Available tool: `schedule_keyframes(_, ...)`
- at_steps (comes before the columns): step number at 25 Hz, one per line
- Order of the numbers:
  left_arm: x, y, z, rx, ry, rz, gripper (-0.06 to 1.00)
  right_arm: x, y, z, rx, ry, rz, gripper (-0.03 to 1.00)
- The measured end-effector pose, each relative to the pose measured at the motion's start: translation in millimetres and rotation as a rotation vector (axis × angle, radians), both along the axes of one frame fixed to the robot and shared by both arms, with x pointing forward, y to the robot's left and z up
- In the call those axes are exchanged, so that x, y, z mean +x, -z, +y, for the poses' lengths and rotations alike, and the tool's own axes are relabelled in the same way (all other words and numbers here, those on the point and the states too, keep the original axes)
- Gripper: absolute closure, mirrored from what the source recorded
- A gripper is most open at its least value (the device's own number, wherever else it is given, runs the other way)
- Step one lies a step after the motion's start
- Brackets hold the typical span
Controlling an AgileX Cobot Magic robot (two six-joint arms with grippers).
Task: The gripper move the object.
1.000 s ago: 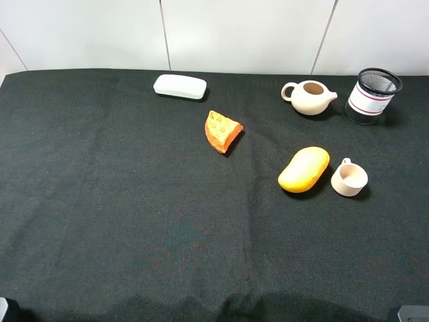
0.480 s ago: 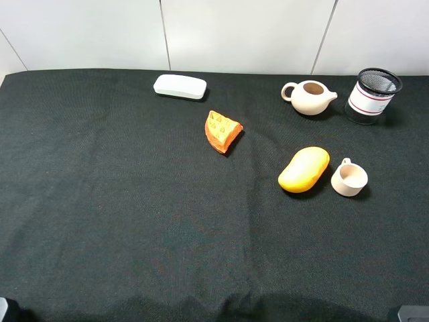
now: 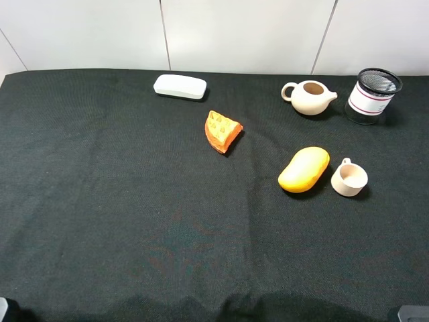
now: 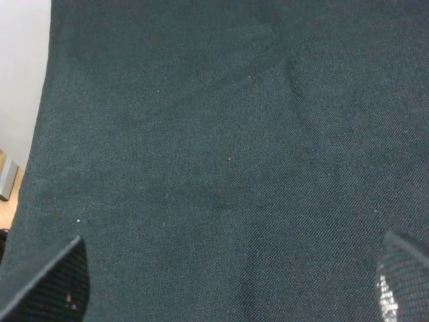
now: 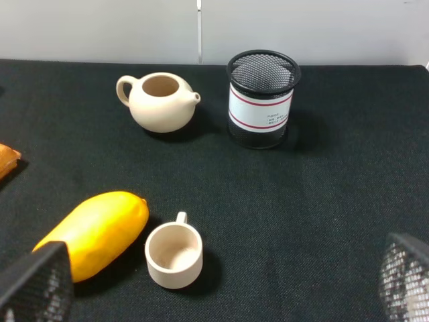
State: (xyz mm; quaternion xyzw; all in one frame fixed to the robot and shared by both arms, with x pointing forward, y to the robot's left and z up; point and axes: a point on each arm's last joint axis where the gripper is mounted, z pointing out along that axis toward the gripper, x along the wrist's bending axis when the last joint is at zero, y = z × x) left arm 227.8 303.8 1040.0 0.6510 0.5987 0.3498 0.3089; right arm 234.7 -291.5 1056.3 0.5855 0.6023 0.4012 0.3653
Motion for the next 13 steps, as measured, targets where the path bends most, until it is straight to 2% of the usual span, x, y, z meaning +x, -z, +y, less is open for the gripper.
schedule_keyframes(13, 0.0, 0.0, 0.0, 0.001, 0.001, 0.0, 0.04, 0.0, 0.0, 0.0, 0.0, 0.0, 0.0, 0.27)
